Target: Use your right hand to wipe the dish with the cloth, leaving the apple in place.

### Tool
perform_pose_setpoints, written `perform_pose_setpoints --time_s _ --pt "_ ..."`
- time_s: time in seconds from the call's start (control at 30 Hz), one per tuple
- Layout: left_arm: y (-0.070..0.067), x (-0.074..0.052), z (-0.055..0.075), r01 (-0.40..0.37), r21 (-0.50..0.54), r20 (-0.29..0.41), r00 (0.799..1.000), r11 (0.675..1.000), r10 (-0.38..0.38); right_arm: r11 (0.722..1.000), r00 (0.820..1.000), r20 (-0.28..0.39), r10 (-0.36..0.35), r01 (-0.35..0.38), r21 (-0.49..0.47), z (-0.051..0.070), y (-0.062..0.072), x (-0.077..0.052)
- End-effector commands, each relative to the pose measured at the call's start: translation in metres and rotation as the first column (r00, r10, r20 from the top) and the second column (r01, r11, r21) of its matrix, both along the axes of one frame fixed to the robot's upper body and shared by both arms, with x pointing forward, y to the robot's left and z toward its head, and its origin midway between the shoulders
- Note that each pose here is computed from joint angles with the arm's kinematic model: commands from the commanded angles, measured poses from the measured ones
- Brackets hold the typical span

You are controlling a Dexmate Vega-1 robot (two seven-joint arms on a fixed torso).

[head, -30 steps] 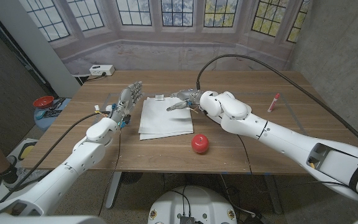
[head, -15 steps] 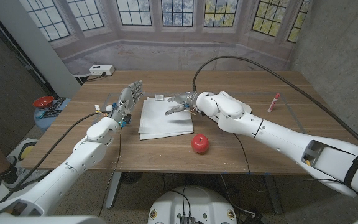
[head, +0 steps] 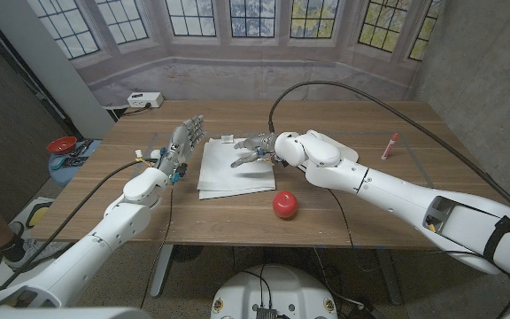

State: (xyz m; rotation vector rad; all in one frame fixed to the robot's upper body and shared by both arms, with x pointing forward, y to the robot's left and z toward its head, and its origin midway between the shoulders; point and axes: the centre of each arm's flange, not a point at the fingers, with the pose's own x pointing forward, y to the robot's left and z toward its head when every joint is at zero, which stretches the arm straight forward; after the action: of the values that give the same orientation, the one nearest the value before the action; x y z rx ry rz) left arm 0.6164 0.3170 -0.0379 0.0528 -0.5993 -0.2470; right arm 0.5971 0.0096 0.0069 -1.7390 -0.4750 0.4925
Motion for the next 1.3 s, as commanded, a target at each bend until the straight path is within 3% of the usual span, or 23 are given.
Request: perform_pose_setpoints --time_s 0.03,0.63,1.3 --pt "0.0 0.0 -0.002 0.004 0.005 -0.006 1.0 1.0 -0.004 1.0 1.0 -0.011 0.011 -0.011 -0.023 0.0 0.011 0.006" --pt "0.002 -0.002 -0.008 0.007 -0.006 -0.01 1.0 1.0 -0.007 0.998 0.999 -0.033 -0.011 0.009 -0.061 -0.003 0.017 0.02" --pt "0.0 -0.004 -0.014 0.003 -0.016 -0.013 1.0 1.0 -0.003 0.996 1.0 -0.025 -0.007 0.005 -0.087 -0.006 0.022 0.025"
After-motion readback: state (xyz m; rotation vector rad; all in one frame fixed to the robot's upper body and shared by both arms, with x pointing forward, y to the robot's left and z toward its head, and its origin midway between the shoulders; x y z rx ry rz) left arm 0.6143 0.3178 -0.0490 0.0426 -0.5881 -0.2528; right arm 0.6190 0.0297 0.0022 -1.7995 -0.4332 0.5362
